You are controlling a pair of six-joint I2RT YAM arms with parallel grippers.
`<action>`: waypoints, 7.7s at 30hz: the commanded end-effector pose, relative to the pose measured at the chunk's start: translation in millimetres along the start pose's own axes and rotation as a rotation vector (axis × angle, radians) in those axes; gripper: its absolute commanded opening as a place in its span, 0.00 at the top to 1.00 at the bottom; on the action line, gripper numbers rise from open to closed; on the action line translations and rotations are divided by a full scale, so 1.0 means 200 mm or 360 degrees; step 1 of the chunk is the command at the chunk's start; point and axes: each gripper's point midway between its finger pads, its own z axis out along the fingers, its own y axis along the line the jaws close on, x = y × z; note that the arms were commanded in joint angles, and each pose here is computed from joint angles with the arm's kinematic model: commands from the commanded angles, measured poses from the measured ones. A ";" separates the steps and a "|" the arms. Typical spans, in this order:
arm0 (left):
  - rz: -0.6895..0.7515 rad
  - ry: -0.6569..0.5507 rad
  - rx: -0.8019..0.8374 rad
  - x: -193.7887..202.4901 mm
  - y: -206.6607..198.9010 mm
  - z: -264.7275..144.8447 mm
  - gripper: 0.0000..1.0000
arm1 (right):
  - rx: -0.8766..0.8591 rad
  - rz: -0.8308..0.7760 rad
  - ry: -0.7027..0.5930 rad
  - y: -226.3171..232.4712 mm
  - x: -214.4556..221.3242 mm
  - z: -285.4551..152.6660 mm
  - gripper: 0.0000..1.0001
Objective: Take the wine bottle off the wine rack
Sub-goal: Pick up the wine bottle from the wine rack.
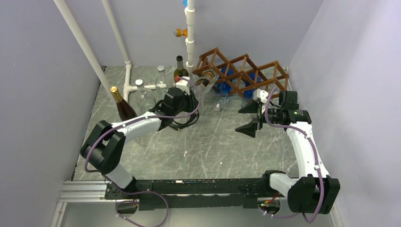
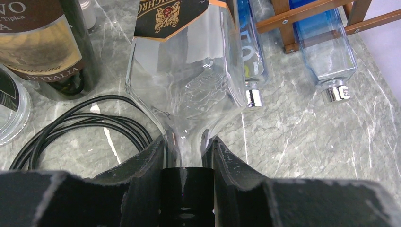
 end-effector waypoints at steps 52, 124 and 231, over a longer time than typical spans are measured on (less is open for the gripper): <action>0.0109 -0.0335 0.0176 -0.17 -0.19 -0.12 1.00 | 0.0001 -0.0872 0.0517 -0.46 -0.34 0.48 0.00; 0.0001 -0.0276 0.0359 -0.28 -0.29 -0.29 1.00 | -0.0417 -0.2307 0.0598 -0.80 -0.12 1.08 0.70; 0.0055 -0.0179 0.1259 -0.21 -0.71 -0.93 0.13 | -0.0631 -0.0526 0.0083 0.36 0.14 0.64 1.00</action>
